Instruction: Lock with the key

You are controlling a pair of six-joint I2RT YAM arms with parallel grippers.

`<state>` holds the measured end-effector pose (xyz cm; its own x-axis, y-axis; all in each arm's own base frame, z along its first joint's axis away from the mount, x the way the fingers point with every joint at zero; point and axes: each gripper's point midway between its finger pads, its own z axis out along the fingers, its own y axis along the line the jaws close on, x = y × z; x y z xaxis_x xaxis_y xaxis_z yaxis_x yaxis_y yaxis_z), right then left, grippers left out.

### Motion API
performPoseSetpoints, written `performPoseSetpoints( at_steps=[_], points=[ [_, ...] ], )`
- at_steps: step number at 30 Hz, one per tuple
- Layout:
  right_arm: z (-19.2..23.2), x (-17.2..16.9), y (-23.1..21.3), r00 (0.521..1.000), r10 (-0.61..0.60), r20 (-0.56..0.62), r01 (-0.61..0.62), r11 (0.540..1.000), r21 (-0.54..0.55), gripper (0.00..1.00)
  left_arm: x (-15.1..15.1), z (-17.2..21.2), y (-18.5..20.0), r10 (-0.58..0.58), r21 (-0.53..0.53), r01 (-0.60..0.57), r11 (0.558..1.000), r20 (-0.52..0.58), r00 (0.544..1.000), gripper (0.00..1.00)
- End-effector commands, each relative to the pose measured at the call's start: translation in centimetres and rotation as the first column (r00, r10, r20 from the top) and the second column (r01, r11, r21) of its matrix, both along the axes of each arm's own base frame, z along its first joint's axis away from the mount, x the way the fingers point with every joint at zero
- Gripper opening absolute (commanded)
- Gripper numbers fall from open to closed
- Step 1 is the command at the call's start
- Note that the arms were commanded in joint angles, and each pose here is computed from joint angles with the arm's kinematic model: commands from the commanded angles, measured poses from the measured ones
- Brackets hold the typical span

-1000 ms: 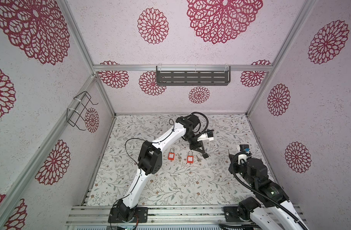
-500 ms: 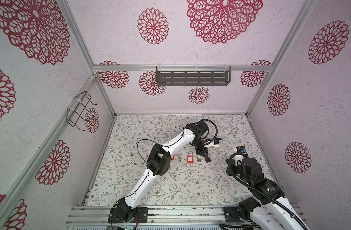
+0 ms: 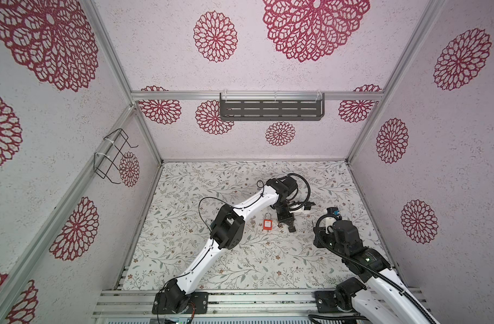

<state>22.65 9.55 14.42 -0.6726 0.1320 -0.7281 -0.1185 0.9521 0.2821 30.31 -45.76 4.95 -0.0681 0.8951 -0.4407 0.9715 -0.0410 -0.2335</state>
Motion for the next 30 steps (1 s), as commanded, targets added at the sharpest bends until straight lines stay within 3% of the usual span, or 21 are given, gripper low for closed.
performPoseSetpoints(
  at_steps=[1,6,13,16,22,30],
  points=[
    [0.8,0.3,0.2,0.999,-0.025,0.032,0.023,0.998,0.061,0.0,0.4,-0.9,-0.9,-0.015,0.004,0.015,1.0,0.053,0.999,0.05],
    [0.4,0.1,0.2,0.999,-0.033,0.023,0.031,0.997,0.072,0.0,1.0,-1.0,-1.8,0.001,-0.011,0.0,1.0,0.095,0.995,0.19],
    [0.0,0.0,0.1,0.999,-0.043,0.014,0.042,0.996,0.085,0.0,1.6,-1.2,-2.6,0.017,-0.028,-0.013,1.0,0.135,0.991,0.25],
    [0.0,-0.1,0.1,0.999,-0.048,0.012,0.047,0.995,0.091,0.0,2.3,-1.1,-2.8,0.04,-0.034,-0.035,0.999,0.158,0.987,0.35],
    [-0.2,0.0,0.1,0.998,-0.057,0.005,0.056,0.994,0.098,0.0,3.3,-0.6,-3.3,0.093,-0.059,-0.084,0.995,0.177,0.98,0.37],
    [-0.9,0.4,0.3,0.997,-0.079,-0.019,0.081,0.99,0.116,0.0,8.0,5.5,-2.4,0.28,-0.197,-0.235,0.952,0.242,0.929,0.43]
  ],
)
